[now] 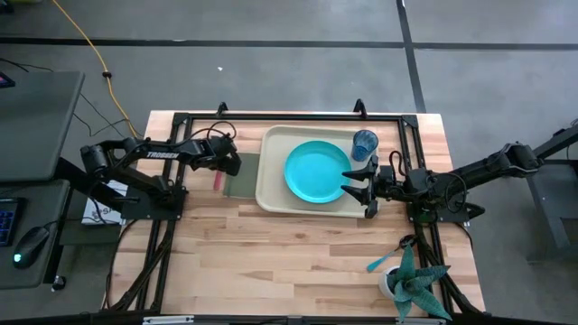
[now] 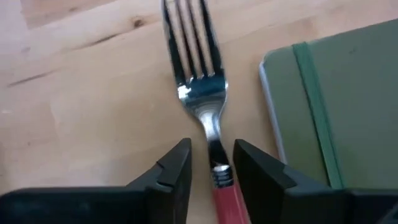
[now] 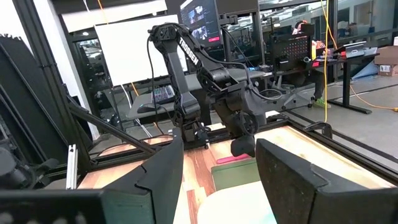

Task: Pick and place plate/cup/fork/spoon on tray
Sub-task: Put the pink fork on the gray table tray to the left of the light blue plate

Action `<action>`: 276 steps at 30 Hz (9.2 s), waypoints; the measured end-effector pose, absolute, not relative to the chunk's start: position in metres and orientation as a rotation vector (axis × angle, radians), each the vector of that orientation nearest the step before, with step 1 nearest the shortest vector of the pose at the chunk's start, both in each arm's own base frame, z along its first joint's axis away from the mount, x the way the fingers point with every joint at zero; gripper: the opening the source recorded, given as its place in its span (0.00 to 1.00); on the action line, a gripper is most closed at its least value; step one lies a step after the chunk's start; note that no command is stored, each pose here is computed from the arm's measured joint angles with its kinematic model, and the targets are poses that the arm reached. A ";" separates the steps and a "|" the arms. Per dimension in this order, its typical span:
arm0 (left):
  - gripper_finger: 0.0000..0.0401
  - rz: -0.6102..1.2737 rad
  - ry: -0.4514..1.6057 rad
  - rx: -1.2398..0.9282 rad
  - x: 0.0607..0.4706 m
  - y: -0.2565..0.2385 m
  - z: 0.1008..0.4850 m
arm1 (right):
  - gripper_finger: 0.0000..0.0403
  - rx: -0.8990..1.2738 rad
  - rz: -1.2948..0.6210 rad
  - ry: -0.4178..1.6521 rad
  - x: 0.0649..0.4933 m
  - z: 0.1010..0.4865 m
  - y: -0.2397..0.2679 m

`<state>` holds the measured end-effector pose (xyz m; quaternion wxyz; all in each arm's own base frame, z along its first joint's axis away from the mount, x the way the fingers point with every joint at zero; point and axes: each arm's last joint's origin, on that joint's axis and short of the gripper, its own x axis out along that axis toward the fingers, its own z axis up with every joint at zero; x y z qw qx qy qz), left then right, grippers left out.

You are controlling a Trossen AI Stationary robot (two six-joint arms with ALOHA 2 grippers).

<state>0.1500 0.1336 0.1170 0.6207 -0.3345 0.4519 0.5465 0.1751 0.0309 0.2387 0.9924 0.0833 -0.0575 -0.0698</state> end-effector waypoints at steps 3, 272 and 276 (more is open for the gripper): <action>0.22 1.253 1.036 -0.748 0.151 0.135 0.116 | 0.48 0.167 -0.140 -0.115 0.175 0.239 0.031; 0.00 0.911 0.972 1.090 0.310 -0.025 0.122 | 0.11 -0.927 -0.166 0.799 0.354 0.212 0.065; 0.00 0.914 0.964 1.083 0.310 -0.026 0.122 | 0.03 -0.927 -0.155 0.799 0.354 0.212 0.064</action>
